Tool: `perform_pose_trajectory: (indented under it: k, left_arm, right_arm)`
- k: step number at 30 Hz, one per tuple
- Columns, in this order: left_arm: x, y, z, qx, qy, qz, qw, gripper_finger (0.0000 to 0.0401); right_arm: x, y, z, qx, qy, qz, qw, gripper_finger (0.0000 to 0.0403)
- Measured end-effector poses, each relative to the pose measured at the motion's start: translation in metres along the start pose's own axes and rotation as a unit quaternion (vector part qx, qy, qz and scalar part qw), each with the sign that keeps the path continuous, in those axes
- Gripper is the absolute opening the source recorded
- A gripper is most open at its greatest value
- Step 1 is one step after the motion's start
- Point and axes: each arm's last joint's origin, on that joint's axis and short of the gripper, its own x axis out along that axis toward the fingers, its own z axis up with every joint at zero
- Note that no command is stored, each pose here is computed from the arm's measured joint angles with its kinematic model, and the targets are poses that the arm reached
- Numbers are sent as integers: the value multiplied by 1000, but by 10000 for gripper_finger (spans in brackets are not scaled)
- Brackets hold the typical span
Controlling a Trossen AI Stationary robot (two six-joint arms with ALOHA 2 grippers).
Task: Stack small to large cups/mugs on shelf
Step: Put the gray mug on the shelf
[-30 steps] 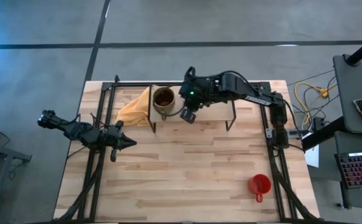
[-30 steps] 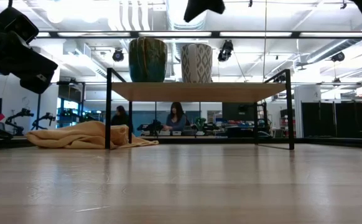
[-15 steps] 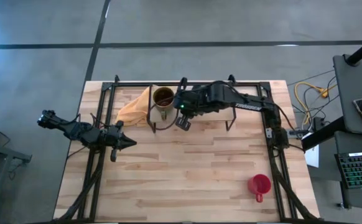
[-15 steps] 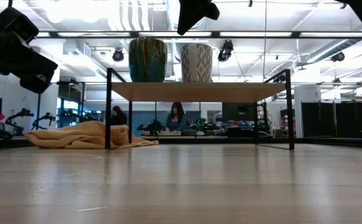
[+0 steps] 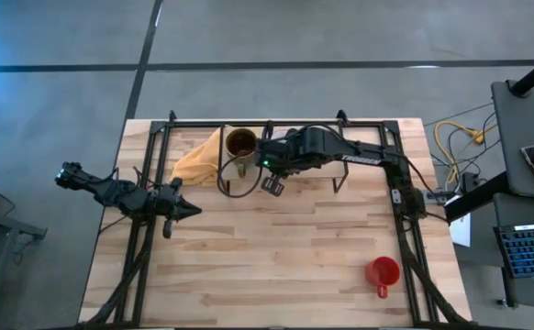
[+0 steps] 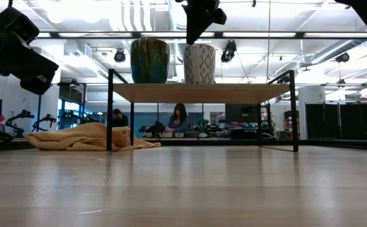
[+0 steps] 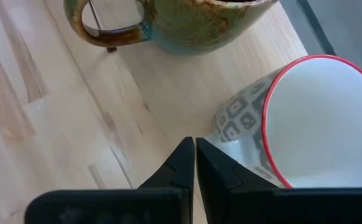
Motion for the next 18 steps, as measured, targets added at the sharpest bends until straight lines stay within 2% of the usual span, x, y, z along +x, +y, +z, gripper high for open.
perform_pose_trajectory:
  k: [11,18]
  left_arm:
    - [0,0,0,0,0,0,1000,0]
    - [0,0,0,0,0,0,1000,0]
  right_arm:
    - [-1,2,1,1,-11,5,1000,8]
    - [0,-1,3,-31,-18,-15,999,8]
